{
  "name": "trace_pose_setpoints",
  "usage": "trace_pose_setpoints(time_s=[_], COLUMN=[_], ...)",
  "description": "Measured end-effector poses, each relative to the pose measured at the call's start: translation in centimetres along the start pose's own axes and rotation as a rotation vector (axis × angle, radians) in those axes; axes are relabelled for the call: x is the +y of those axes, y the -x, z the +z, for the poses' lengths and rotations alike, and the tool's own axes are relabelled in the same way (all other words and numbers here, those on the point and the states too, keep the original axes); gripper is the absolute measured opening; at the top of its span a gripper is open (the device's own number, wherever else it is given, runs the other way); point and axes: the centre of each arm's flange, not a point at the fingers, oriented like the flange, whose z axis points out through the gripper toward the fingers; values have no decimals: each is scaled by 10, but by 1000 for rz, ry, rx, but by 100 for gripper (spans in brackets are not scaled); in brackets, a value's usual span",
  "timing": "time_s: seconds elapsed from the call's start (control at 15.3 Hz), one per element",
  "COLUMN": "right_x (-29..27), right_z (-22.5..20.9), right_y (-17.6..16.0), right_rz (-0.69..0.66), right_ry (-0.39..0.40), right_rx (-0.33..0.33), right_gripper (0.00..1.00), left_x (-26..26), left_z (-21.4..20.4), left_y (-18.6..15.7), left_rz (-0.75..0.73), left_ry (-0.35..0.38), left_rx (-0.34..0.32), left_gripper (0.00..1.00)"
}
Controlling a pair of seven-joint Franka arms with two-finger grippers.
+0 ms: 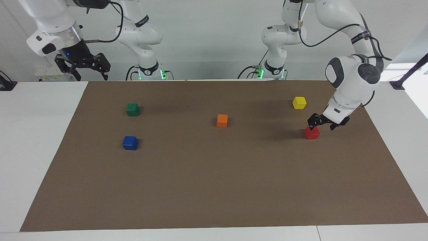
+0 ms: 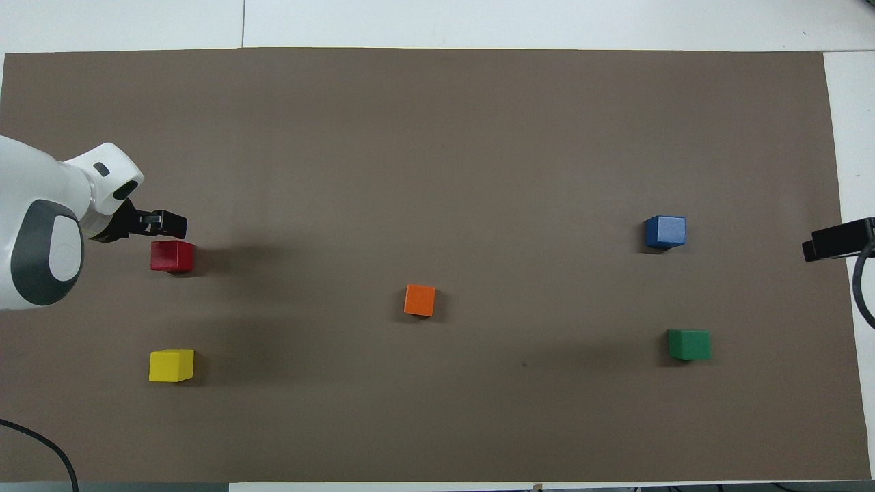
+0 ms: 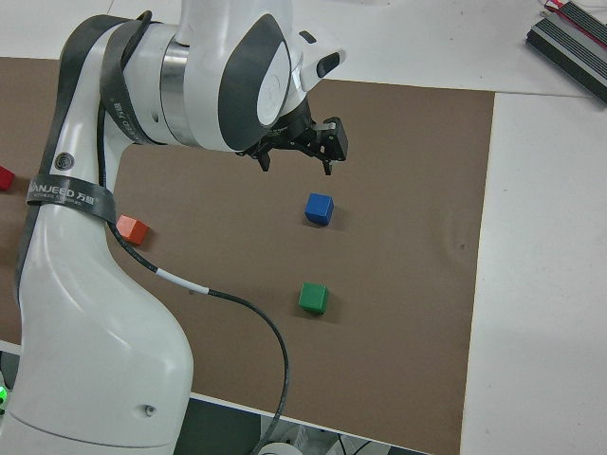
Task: Transfer red block to right arm and stack on blue block
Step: 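Lower the left gripper onto the red cube and close it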
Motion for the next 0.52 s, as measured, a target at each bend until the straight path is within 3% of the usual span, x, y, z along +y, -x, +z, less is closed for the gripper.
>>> trace_pose_setpoints(time_s=[0.52], right_x=[16], right_z=[50], right_y=[5], right_rz=[-101], right_ry=[-114], right_rx=[-33], right_gripper=[100], left_x=[-10], left_z=[42], left_y=[20], left_rz=[-22], left_ry=[1], left_rx=[3], left_gripper=[100])
